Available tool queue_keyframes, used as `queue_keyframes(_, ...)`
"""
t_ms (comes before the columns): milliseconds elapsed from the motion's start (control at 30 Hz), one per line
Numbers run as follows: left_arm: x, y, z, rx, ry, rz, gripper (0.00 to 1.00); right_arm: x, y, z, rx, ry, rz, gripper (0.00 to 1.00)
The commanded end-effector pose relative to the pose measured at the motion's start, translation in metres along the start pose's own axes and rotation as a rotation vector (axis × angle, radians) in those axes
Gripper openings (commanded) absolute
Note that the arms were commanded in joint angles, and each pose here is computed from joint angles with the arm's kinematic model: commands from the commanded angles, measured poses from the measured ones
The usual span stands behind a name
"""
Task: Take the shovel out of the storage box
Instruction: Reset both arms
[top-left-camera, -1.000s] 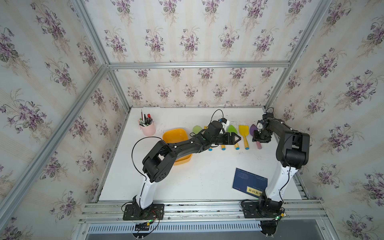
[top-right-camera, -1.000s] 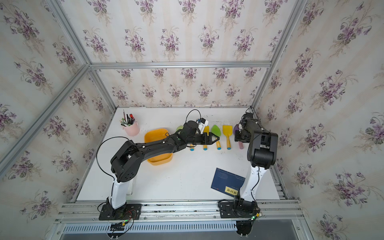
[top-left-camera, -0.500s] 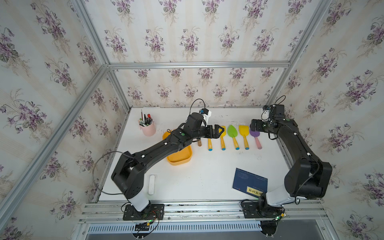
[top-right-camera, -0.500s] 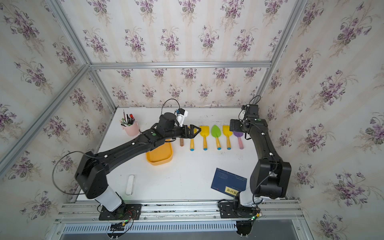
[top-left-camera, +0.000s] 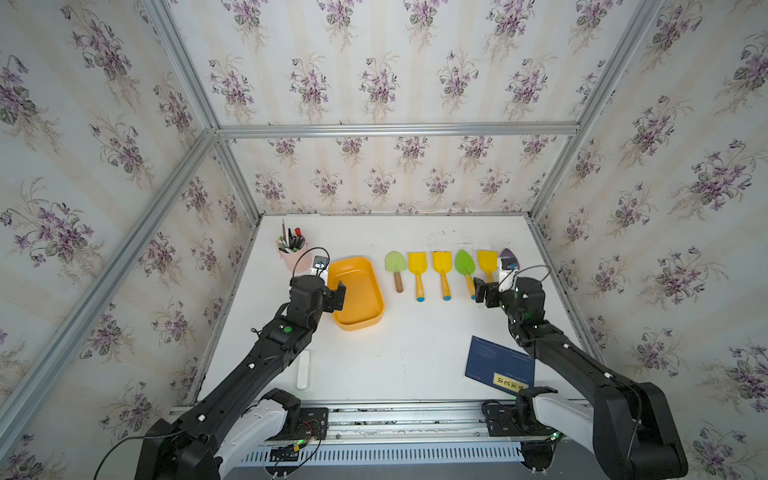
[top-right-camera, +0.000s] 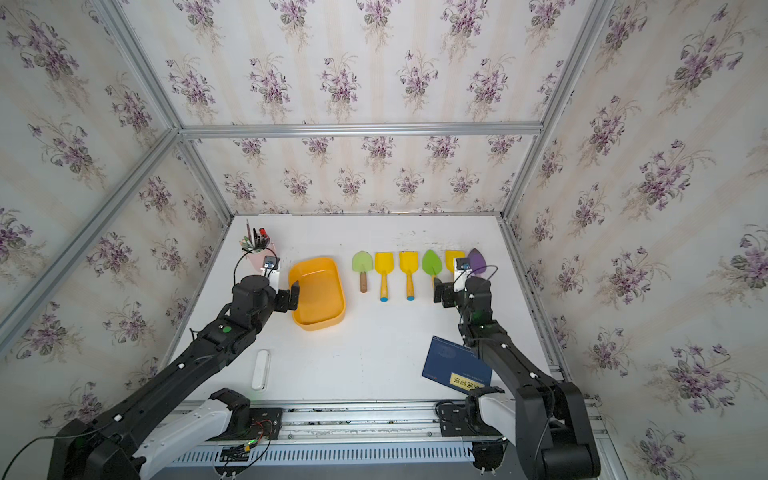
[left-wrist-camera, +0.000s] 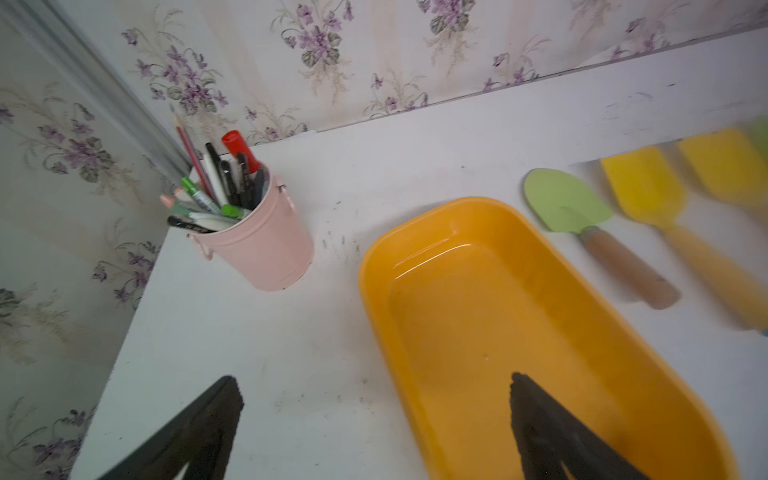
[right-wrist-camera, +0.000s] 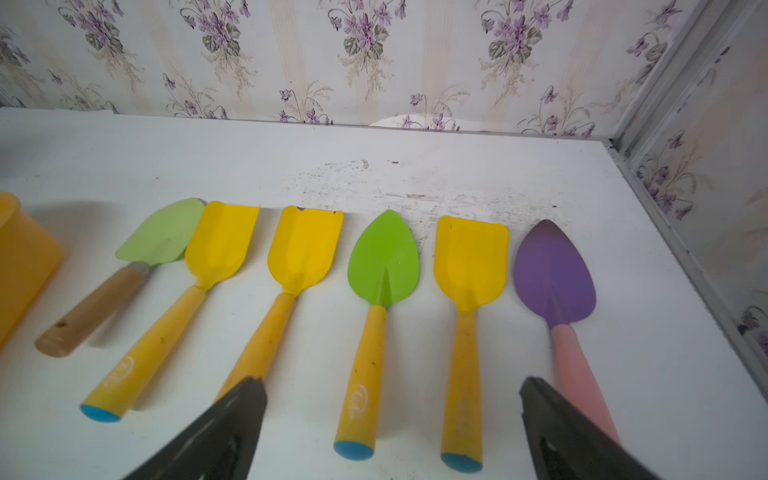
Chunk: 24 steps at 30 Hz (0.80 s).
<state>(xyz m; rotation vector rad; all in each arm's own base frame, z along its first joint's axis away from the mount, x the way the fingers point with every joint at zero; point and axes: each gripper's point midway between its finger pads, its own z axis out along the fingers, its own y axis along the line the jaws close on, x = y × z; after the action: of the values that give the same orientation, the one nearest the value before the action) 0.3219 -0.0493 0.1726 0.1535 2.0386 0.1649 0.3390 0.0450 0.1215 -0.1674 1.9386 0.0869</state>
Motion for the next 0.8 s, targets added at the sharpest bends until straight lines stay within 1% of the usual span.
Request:
queue_keyframes(0,-0.016,0.03,0.007,-0.066,-0.139,-0.032,1.0,-0.056,-0.01,-0.014,0.032,-0.316,-0.042,1.0)
queue_keyframes(100,0.003,0.049,0.019,-0.093,-0.105,-0.045,1.0,-0.035,-0.009,0.002,-0.006,-0.26,0.01,1.0)
queue_keyframes(233,0.016,0.055,0.033,-0.063,-0.138,-0.098,1.0,-0.025,-0.013,0.012,0.008,-0.271,0.02,1.0)
queue_keyframes(400,0.023,0.047,0.059,0.002,-0.144,-0.104,1.0,-0.012,-0.019,0.025,0.014,-0.246,0.036,1.0)
queue_keyframes(433,0.027,0.044,0.066,0.014,-0.127,-0.094,1.0,-0.013,-0.022,0.023,0.023,-0.26,0.048,1.0)
queue_keyframes(633,0.036,0.042,0.09,0.016,-0.092,-0.083,1.0,-0.012,-0.033,0.028,0.066,-0.241,0.088,1.0)
queue_keyframes(667,0.048,0.04,0.098,0.021,-0.061,-0.084,1.0,-0.012,-0.035,0.028,0.078,-0.244,0.093,1.0)
queue_keyframes(700,0.045,0.039,0.101,0.027,-0.081,-0.076,1.0,-0.011,-0.04,0.029,0.105,-0.234,0.108,1.0)
queue_keyframes(733,0.044,0.038,0.103,0.037,-0.065,-0.073,1.0,-0.011,-0.043,0.029,0.119,-0.234,0.116,1.0)
queue_keyframes(767,0.046,0.037,0.105,0.042,-0.024,-0.077,1.0,-0.011,-0.042,0.029,0.118,-0.237,0.115,1.0)
